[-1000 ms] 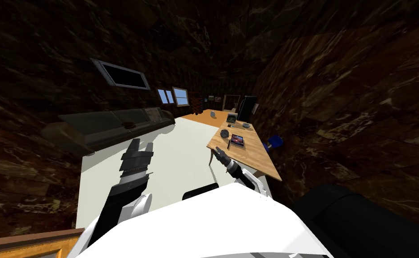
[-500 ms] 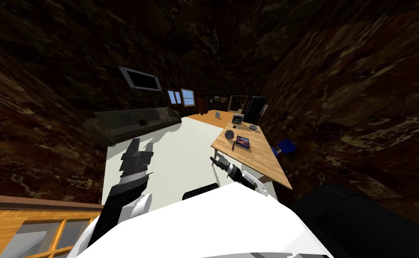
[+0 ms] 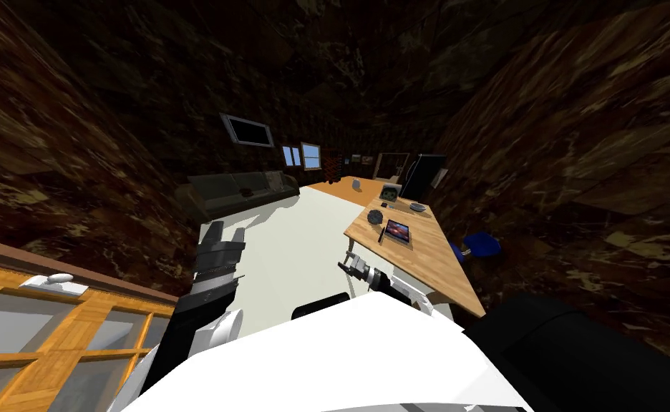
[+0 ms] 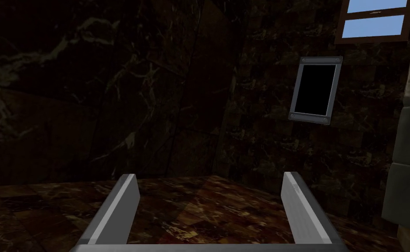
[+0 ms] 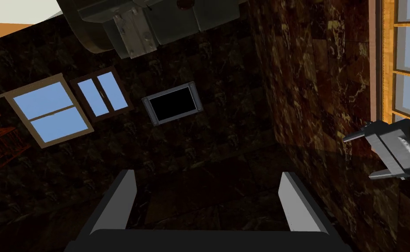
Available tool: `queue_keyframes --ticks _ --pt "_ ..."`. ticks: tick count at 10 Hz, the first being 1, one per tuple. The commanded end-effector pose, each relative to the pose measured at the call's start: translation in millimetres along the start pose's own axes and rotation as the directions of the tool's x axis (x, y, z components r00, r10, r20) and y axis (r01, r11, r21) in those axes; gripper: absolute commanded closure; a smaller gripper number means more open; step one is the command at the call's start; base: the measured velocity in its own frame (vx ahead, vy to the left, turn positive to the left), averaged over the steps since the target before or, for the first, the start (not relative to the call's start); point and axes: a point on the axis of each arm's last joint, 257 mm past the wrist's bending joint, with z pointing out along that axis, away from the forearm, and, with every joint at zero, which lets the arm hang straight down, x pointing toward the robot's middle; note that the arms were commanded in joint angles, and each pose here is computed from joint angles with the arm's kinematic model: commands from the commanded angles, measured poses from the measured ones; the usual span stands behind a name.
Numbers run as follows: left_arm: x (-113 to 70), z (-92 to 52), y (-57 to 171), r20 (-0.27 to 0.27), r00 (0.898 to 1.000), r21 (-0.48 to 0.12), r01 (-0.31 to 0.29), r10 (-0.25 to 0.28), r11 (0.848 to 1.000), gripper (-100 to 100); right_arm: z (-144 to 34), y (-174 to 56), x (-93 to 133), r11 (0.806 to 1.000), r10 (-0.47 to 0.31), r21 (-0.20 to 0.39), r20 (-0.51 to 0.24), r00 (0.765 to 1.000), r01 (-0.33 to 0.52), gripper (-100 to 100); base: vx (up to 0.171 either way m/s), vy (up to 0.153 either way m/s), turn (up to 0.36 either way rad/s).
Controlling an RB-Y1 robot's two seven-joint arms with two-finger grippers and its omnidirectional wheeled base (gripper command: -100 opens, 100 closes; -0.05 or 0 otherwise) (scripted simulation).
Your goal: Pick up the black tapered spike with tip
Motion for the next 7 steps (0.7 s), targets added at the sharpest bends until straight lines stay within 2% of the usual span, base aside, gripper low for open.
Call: queue_keyframes --ticks 1,2,3,4,5,6,7 --pt "0.0 0.0 0.0 0.0 1.0 0.0 0.0 0.0 1.0 0 -13.6 -0.2 33.2 0.997 -0.069 -0.024 -0.093 0.993 0.067 -100 -0.017 0.015 0.315" --pt "0.1 0.1 0.0 0.0 1.0 0.0 0.0 0.0 1.0 0 -20.1 -9.8 43.7 0.996 -0.086 -0.006 -0.117 0.989 0.086 -100 -0.013 0.006 0.155" --pt "0.0 0.0 0.0 0.0 1.0 0.0 0.0 0.0 1.0 0 -36.7 -12.1 69.4 0.99 -0.138 -0.035 -0.195 0.971 0.134 -100 -0.013 0.008 0.284" --pt "0.1 0.0 0.0 0.0 1.0 0.0 0.0 0.0 1.0 0 -42.7 -19.3 76.5 0.988 -0.156 -0.025 -0.215 0.964 0.154 -100 -0.009 0.0 0.163" --pt "0.0 0.0 0.0 0.0 1.0 0.0 0.0 0.0 1.0 0 -59.7 -18.6 96.2 0.978 -0.209 -0.07 -0.278 0.938 0.197 -100 -0.01 0.0 0.334" --pt "0.1 0.0 0.0 0.0 1.0 0.0 0.0 0.0 1.0 0 -68.3 -28.2 105.4 0.974 -0.225 -0.058 -0.304 0.926 0.217 -100 -0.007 -0.009 0.179" --pt "0.0 0.0 0.0 0.0 1.0 0.0 0.0 0.0 1.0 0 -89.6 -29.8 124.5 0.961 -0.277 -0.106 -0.365 0.889 0.255 -100 -0.004 -0.007 0.299"
